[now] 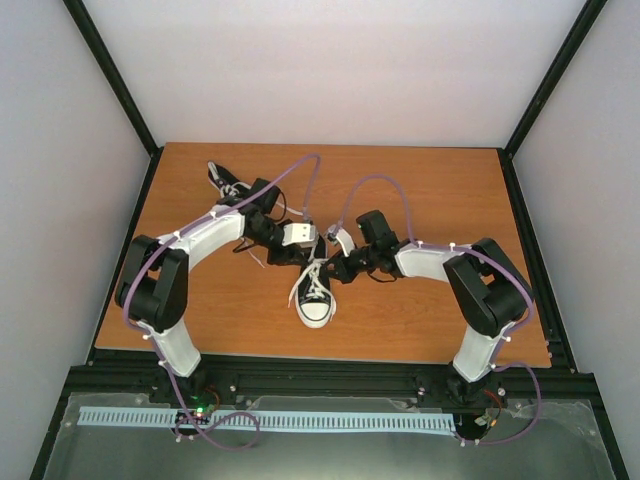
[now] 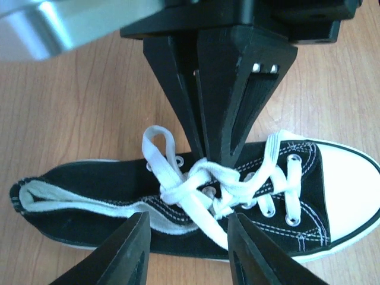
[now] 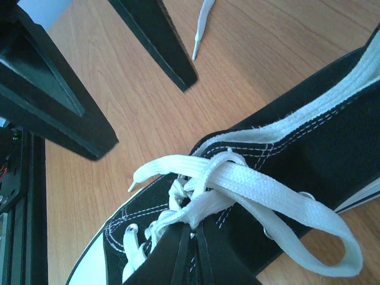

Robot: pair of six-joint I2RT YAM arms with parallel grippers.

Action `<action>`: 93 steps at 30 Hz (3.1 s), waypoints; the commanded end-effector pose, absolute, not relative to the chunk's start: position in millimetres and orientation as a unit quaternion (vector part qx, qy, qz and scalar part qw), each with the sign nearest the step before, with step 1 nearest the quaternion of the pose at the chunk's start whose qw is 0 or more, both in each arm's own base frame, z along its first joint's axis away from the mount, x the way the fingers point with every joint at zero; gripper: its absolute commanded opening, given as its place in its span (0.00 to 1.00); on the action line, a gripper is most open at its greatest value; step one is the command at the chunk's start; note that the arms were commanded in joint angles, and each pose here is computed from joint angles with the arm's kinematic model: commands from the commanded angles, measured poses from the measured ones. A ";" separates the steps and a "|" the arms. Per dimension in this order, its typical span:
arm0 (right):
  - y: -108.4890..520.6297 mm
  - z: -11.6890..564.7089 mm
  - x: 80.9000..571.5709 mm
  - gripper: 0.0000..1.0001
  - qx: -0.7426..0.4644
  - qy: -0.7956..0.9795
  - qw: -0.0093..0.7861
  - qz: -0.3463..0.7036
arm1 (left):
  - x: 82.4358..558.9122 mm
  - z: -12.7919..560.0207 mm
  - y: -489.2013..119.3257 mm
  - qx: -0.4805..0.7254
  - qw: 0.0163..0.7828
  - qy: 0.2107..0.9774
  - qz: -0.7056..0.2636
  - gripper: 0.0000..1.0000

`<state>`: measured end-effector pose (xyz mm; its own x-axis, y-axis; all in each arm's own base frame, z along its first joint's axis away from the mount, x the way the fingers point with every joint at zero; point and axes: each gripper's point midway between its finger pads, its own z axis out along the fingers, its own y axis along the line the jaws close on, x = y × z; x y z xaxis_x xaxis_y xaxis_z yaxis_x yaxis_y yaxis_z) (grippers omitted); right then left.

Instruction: Tie the shoes

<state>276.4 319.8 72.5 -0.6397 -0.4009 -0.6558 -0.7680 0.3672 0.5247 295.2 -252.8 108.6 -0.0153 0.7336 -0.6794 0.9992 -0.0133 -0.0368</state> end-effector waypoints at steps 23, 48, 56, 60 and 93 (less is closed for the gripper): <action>321.3 57.8 270.6 0.04 -0.355 0.808 0.190 0.430 | 309.4 93.7 -278.9 0.561 0.216 0.738 -0.306 0.30; 329.9 74.8 280.9 0.03 -0.290 0.842 0.157 0.427 | 277.7 101.4 -279.9 0.632 0.279 0.684 -0.234 0.33; 335.3 79.7 280.3 0.03 -0.290 0.840 0.154 0.432 | 297.2 90.8 -282.8 0.610 0.293 0.708 -0.204 0.36; 333.6 78.4 279.5 0.03 -0.291 0.842 0.155 0.426 | 306.8 85.3 -280.8 0.605 0.291 0.718 -0.184 0.27; 303.9 66.9 266.7 0.03 -0.298 0.869 0.156 0.363 | 300.7 71.6 -248.6 0.603 0.249 0.740 -0.163 0.01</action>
